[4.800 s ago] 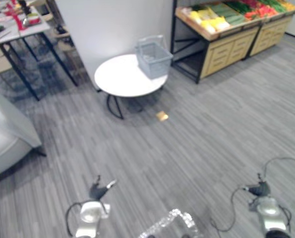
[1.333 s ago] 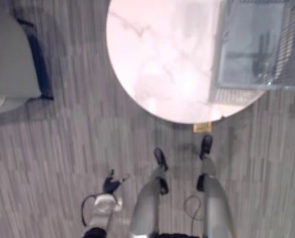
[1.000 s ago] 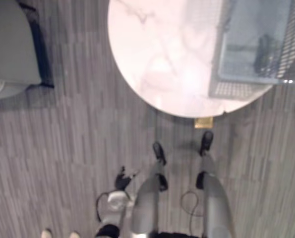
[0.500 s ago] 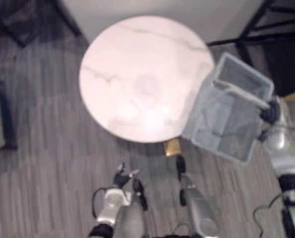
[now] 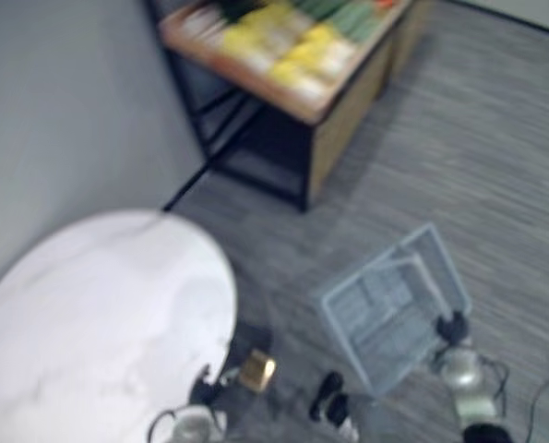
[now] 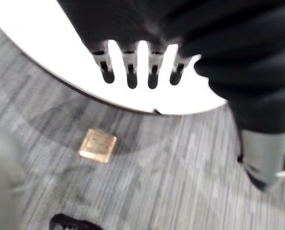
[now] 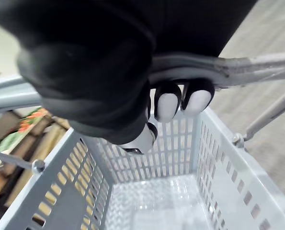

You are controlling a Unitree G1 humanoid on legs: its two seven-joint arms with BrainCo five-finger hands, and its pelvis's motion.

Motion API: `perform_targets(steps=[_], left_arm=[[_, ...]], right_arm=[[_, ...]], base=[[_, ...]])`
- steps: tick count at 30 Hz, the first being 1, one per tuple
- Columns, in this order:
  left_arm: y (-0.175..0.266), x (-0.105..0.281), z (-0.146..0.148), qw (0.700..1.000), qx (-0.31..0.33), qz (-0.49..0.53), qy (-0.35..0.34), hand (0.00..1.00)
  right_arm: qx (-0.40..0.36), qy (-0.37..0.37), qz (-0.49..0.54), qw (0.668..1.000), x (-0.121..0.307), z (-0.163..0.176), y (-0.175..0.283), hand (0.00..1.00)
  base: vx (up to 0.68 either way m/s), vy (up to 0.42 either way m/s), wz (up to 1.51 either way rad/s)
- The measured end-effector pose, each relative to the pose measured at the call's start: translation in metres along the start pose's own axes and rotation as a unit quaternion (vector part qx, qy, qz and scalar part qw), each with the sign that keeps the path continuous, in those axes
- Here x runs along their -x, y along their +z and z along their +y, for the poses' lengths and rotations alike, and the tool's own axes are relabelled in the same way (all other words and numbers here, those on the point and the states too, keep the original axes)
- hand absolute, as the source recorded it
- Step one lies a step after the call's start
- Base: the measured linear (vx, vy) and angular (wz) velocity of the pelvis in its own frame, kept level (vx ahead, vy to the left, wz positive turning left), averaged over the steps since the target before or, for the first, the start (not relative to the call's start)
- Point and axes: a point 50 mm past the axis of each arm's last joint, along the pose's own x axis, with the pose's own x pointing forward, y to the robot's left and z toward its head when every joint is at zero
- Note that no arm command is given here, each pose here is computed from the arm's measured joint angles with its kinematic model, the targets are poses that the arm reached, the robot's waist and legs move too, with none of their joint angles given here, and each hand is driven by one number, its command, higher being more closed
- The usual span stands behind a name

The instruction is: Pick vegetable in the basket

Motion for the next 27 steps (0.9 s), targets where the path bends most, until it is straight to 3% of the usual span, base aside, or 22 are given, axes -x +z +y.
perform_targets(steps=[4, 10, 12, 15, 20, 23, 27], left_arm=[[-0.009, 0.004, 0.001, 1.000, 0.004, 0.009, 0.008, 0.00], [-0.011, 0.006, -0.010, 0.999, 0.034, 0.018, -0.001, 0.00], [-0.017, 0.006, 0.002, 0.999, 0.027, 0.029, 0.011, 0.00], [-0.016, 0.002, 0.013, 0.999, 0.008, 0.030, 0.020, 0.00], [0.006, -0.005, 0.001, 1.000, -0.011, 0.002, -0.003, 0.00], [0.028, -0.012, -0.003, 1.000, -0.013, -0.025, -0.007, 0.00], [0.025, -0.014, 0.001, 1.000, -0.014, -0.015, 0.000, 0.00]], right_arm=[[-0.006, 0.029, 0.141, 0.990, 0.017, 0.014, -0.059, 1.00], [-0.025, -0.023, 0.295, 0.955, 0.050, -0.018, -0.128, 1.00], [-0.021, -0.013, 0.345, 0.938, 0.073, -0.015, -0.151, 1.00], [-0.029, -0.009, 0.381, 0.924, 0.086, -0.010, -0.162, 1.00], [-0.066, -0.028, 0.404, 0.912, 0.092, -0.013, -0.168, 1.00], [-0.081, -0.027, 0.393, 0.915, 0.087, -0.011, -0.164, 1.00], [-0.114, -0.030, 0.419, 0.900, 0.101, -0.004, -0.172, 1.00]], base=[[0.35, 0.038, -1.48], [0.43, 0.153, -0.52], [0.68, 0.208, -0.27], [0.60, 0.157, 0.14], [0.53, 0.015, 0.30], [0.44, -0.166, 0.27], [0.55, -0.359, 0.49]])
